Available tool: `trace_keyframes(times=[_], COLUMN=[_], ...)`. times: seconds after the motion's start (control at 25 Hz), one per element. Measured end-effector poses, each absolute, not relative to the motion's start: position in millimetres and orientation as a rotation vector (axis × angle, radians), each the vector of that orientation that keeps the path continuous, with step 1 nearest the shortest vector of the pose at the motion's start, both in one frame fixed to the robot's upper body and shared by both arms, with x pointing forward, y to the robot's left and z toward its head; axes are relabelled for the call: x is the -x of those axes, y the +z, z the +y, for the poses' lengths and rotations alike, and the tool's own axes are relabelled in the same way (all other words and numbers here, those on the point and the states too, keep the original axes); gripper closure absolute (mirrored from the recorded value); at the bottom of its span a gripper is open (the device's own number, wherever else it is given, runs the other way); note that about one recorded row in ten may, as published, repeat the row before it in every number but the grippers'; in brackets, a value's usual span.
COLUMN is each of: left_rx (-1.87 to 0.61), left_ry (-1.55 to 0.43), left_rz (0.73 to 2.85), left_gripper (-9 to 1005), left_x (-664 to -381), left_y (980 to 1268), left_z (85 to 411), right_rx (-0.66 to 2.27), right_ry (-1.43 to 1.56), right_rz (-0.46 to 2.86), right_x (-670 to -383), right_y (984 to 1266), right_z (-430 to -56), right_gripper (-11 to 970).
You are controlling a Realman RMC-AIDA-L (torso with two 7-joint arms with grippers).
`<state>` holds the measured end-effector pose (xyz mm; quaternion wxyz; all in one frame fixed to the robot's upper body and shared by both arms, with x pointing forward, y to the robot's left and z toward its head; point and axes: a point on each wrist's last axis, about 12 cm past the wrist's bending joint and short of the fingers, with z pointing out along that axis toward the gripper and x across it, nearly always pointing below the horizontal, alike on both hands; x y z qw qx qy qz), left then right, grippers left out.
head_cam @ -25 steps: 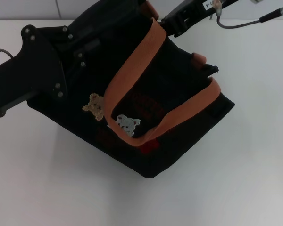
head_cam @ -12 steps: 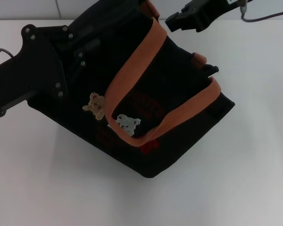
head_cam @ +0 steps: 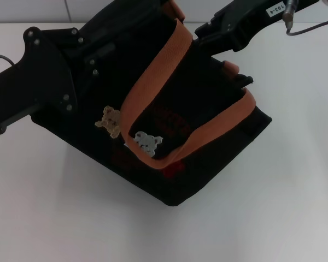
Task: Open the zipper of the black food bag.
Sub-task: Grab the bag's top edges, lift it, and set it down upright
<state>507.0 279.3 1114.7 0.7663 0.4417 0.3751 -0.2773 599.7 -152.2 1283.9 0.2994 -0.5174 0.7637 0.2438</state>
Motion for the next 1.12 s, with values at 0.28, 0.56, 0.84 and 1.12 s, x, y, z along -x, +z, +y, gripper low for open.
trace_keyframes(times=[0.28, 0.56, 0.84, 1.12], left_rx=[-0.964, -0.976, -0.981, -0.982], left_ry=[-0.601, -0.609, -0.614, -0.618], left_rz=[0.813, 0.81, 0.807, 0.807], left_gripper=[885, 885, 885, 888], left_x=[-507, -508, -508, -508], left_y=[1115, 1115, 1115, 1115], left_z=[279, 278, 277, 276], right_rx=[1.486, 1.528, 1.537, 1.531], right_ry=[0.646, 0.643, 0.615, 0.573], right_rz=[1.93, 1.861, 1.857, 1.831], right_x=[-600, -599, -601, -595], right_y=[1277, 1270, 1264, 1269], right_z=[-142, -135, -133, -140], right_gripper=[599, 500, 739, 891])
